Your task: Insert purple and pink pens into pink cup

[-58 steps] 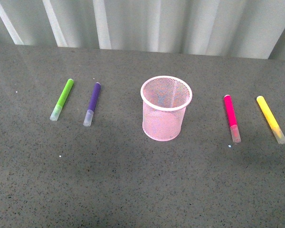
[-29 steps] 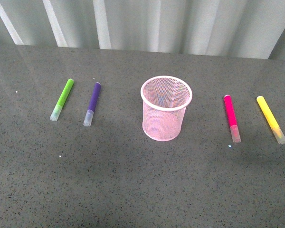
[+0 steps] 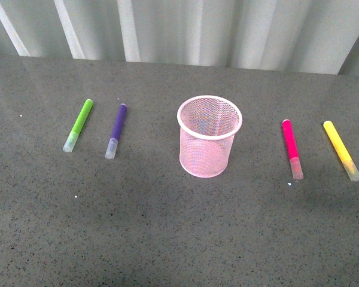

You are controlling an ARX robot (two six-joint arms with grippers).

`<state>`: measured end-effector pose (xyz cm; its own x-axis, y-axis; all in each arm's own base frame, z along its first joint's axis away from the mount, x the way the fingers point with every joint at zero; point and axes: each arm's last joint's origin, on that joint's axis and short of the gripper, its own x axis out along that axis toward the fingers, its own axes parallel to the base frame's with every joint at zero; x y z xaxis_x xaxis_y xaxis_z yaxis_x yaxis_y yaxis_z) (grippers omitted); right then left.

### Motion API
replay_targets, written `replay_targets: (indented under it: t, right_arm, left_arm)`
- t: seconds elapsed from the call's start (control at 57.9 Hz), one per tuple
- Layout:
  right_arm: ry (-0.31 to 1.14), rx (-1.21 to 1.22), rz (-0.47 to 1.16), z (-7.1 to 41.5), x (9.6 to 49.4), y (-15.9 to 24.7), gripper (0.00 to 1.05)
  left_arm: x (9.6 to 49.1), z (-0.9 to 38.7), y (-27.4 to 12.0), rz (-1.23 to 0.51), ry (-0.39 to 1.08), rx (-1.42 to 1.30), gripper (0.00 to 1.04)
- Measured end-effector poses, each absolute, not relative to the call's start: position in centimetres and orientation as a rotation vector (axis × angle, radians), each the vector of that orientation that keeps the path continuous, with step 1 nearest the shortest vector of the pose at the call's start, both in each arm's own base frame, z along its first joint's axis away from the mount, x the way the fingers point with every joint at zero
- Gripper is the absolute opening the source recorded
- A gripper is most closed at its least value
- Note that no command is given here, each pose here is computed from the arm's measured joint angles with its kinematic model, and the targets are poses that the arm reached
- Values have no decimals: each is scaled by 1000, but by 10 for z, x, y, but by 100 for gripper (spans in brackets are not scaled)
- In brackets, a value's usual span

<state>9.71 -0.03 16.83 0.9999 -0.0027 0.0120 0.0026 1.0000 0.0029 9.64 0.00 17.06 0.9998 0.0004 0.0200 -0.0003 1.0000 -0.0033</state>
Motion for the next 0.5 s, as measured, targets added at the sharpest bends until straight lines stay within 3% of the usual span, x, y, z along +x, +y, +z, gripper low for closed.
replay_targets:
  t: [0.104, 0.19, 0.242, 0.414, 0.5]
  right_arm:
    - [-12, 3, -3, 168, 97, 0, 98]
    - [-12, 3, -3, 168, 97, 0, 98]
    - [-12, 3, -3, 168, 97, 0, 98]
    - [-12, 3, -2, 168, 97, 0, 98]
    - [-12, 3, -3, 168, 97, 0, 98]
  left_arm:
    - [97, 170, 0, 5, -12, -6, 98]
    - [100, 170, -3, 92, 207, -69, 98]
    - [107, 177, -8, 88, 248, -78, 98]
    - [183, 248, -38, -22, 139, -57, 98]
    - [232, 261, -54, -68, 219, -27, 98]
